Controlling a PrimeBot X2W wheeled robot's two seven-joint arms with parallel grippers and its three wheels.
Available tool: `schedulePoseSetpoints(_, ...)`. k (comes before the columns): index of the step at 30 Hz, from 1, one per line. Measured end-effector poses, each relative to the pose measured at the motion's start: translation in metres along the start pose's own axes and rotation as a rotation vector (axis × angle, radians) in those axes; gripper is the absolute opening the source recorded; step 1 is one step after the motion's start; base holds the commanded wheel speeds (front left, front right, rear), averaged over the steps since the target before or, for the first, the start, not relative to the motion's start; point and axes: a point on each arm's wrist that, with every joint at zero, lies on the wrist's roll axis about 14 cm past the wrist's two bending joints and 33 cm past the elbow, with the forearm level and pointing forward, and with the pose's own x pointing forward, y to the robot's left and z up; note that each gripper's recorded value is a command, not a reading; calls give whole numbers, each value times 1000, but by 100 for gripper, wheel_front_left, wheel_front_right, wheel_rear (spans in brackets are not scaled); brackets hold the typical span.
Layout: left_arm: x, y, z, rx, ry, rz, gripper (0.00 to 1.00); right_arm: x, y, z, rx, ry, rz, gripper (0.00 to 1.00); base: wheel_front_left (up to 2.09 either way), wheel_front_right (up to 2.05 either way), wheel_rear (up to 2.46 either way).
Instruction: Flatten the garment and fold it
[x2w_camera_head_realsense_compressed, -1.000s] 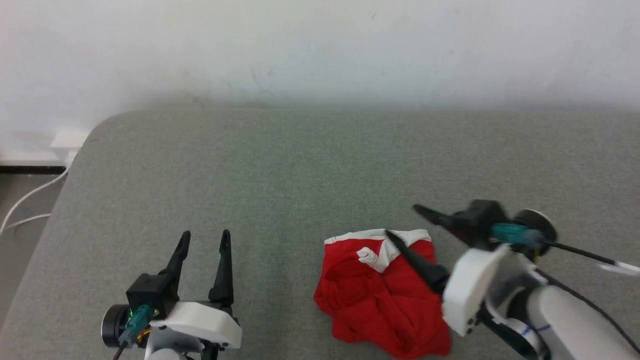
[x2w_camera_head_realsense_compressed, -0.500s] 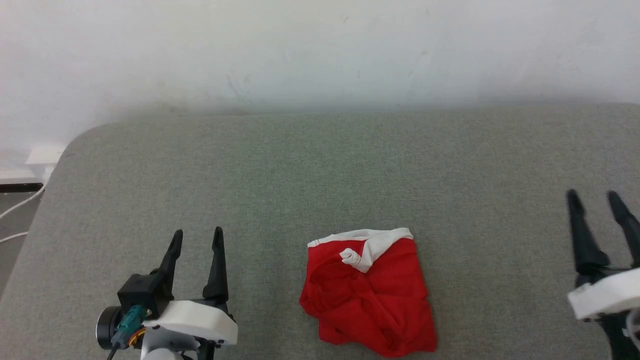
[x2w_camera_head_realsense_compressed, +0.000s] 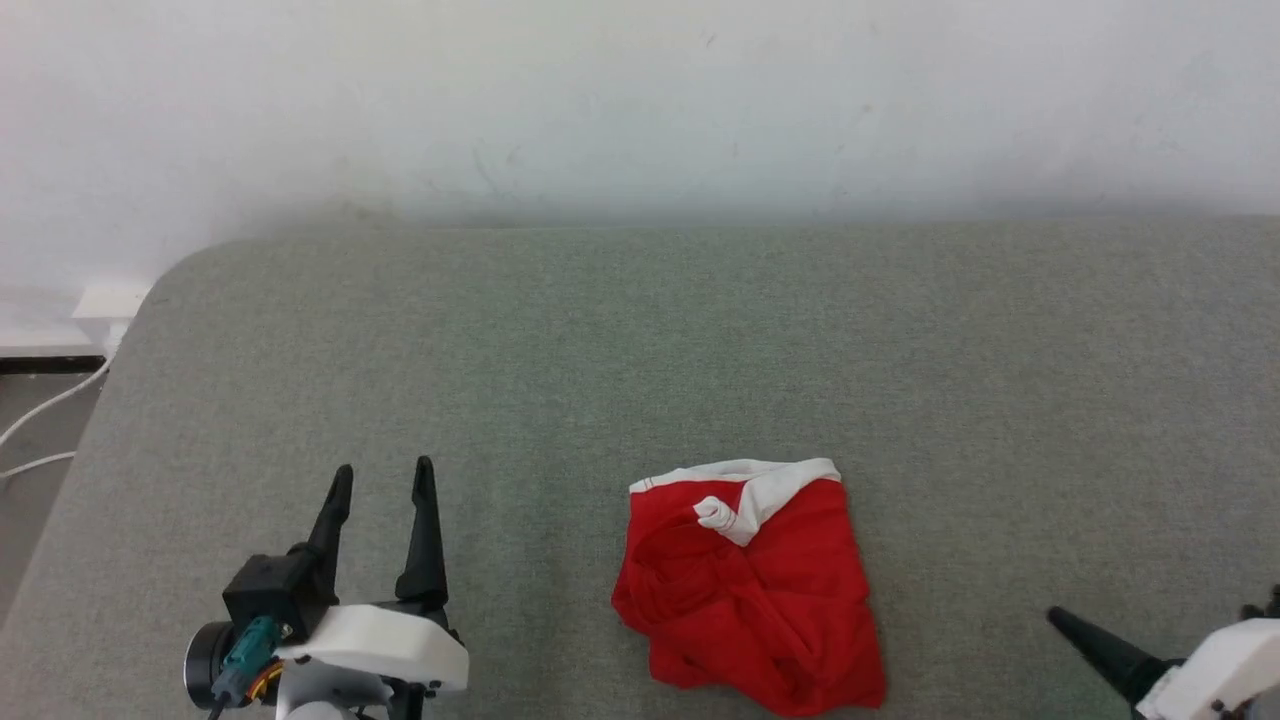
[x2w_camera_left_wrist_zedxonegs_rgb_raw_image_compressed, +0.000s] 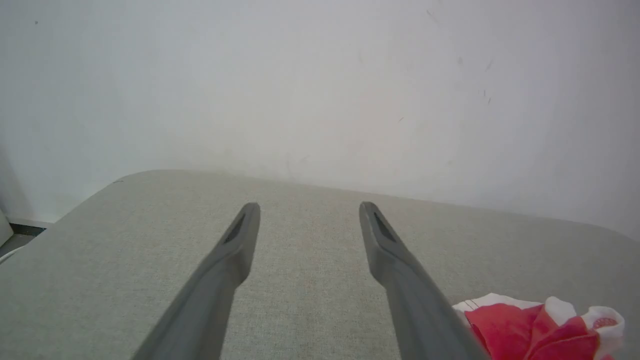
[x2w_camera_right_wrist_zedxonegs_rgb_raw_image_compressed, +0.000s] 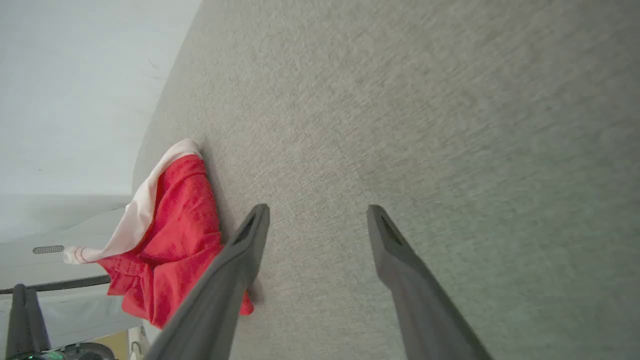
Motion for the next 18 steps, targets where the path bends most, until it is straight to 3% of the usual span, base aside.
schedulePoseSetpoints(9,-5,9,-1,0,4,29,100,43,71,-52,153,297,232,100,0,0,0)
schedulePoseSetpoints(16,-9,17,-3,10,9,49,100,66,105,-84,91,403,270,100,0,0,0)
schedulePoseSetpoints(17,-10,18,-3,13,11,52,100,69,106,-88,79,414,263,51,0,0,0)
schedulePoseSetpoints(18,-11,19,-4,19,14,54,100,71,107,-92,66,425,257,32,0,0,0)
